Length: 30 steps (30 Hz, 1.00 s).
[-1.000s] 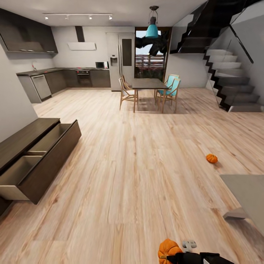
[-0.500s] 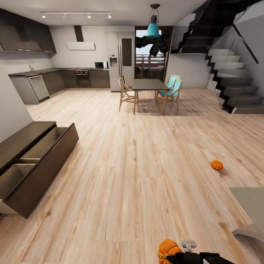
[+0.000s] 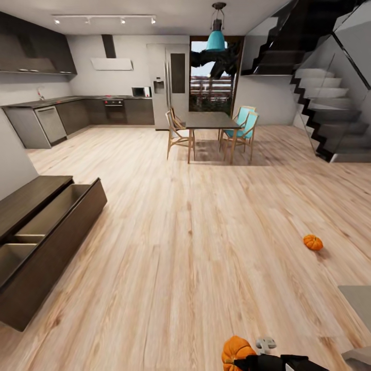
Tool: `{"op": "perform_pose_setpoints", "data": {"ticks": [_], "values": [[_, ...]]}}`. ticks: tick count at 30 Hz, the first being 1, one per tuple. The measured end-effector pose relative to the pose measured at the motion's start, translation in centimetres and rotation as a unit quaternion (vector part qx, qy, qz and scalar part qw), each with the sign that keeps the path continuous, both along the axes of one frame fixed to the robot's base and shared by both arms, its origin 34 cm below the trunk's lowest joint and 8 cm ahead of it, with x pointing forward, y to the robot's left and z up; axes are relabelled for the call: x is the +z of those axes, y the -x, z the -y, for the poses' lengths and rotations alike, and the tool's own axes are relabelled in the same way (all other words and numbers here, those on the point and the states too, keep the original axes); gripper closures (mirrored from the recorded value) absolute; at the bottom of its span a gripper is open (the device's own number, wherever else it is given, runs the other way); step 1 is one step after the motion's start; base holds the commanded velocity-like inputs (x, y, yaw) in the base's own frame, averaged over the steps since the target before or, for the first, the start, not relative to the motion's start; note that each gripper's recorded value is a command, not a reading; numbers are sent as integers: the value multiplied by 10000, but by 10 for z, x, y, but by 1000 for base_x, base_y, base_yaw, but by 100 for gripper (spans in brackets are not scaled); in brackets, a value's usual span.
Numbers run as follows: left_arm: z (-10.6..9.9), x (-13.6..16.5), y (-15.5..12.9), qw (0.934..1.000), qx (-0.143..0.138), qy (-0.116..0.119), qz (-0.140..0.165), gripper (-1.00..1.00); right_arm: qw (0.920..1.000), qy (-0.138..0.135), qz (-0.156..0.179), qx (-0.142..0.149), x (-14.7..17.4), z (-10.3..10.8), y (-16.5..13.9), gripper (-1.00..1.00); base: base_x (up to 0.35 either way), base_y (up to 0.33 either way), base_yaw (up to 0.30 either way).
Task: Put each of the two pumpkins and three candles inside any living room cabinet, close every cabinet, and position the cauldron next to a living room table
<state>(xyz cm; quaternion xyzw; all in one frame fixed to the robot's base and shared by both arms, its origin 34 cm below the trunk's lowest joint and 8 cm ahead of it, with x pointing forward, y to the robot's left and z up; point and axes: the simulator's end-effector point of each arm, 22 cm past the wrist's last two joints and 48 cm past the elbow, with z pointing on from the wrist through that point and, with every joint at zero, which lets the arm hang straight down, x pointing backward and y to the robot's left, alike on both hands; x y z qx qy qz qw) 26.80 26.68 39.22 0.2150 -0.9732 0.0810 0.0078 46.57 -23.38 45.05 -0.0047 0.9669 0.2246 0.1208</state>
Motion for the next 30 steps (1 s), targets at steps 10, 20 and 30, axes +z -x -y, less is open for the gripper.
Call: {"op": "perform_pose_setpoints", "data": {"ticks": [10, 20, 30], "values": [[0, 0, 0, 10000, 0, 0, 0, -100, 10000, -1, -3, 0, 0, 0, 0, 100, 337, 0, 0], [0, 0, 0, 10000, 0, 0, 0, -100, 10000, 4, 5, 7, 0, -1, 0, 100, 337, 0, 0], [0, 0, 0, 10000, 0, 0, 0, -100, 10000, 7, 6, 4, 0, 0, 0, 100, 337, 0, 0]]}}
